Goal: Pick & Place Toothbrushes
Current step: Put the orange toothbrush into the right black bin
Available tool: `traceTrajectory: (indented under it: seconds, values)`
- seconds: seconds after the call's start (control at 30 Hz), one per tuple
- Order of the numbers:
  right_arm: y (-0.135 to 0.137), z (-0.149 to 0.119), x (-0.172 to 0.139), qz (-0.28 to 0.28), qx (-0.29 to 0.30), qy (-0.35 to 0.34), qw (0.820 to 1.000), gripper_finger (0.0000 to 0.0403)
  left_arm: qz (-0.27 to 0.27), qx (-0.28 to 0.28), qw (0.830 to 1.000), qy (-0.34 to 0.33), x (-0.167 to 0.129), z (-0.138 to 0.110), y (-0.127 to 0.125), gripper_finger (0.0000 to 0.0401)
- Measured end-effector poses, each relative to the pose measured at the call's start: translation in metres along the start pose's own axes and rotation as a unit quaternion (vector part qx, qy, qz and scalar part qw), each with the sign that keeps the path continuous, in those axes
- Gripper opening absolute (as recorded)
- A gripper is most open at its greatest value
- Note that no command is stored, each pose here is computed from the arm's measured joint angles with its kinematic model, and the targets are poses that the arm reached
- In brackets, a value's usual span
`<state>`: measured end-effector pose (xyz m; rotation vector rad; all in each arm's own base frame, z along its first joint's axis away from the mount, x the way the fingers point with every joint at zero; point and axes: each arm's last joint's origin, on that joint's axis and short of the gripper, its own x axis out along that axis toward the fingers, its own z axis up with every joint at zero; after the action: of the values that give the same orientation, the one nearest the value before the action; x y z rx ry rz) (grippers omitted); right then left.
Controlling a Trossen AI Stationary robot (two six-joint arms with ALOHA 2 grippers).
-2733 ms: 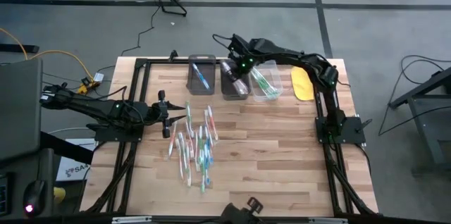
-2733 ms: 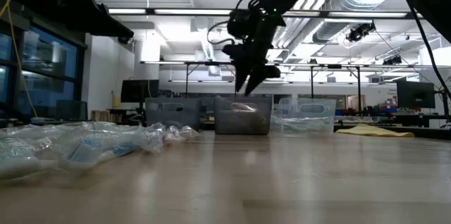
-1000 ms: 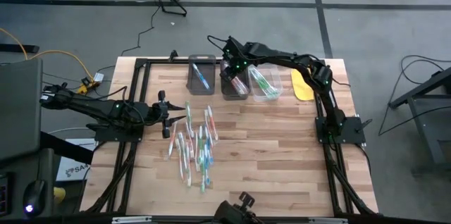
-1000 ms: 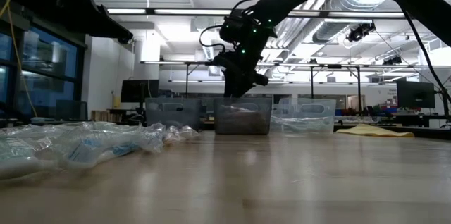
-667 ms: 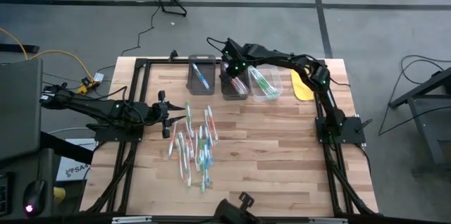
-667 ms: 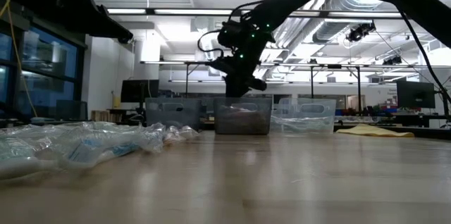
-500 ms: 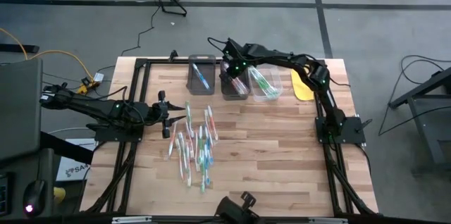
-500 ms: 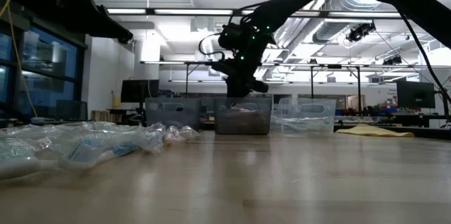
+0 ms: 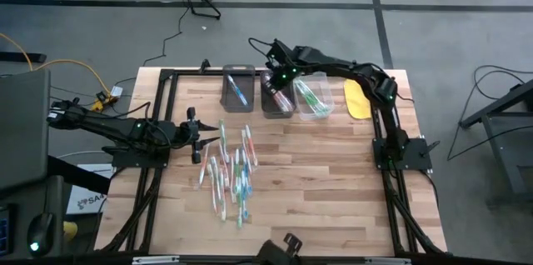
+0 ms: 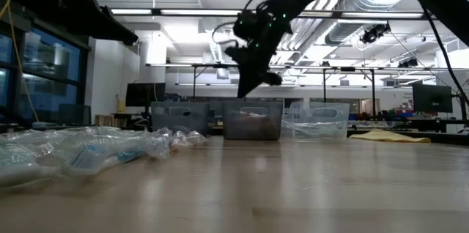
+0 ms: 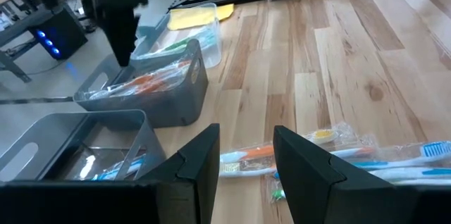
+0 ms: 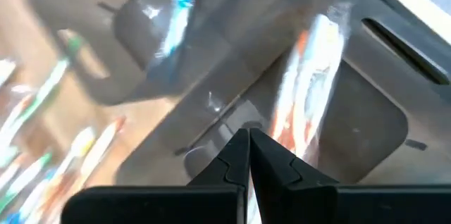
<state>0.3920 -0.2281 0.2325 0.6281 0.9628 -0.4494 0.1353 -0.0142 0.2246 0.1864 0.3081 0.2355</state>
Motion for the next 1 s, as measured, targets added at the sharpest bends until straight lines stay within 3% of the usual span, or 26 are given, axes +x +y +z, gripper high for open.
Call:
traceTrajectory:
  seconds: [0.33,0.63,0.8,1.0]
  values:
    - [0.068,-0.033,-0.004,0.01,-0.072,0.055,0.996,0.0004,-0.001,-0.003,1.0,0.001,0.0,0.0,0.0,0.0129]
    - [0.139,-0.071,0.005,-0.068,-0.096,0.017,0.993,0.001,-0.001,-0.006,1.0,0.002,0.0,0.0,0.0,0.0129]
    - [0.169,-0.092,0.018,-0.081,-0.115,0.002,0.99,0.0062,-0.001,-0.006,1.0,0.002,0.0,-0.001,0.0,0.0129]
    - [0.181,-0.11,0.031,-0.17,-0.125,-0.027,0.977,0.0149,-0.013,-0.006,1.0,0.002,0.0,-0.001,-0.001,0.0129]
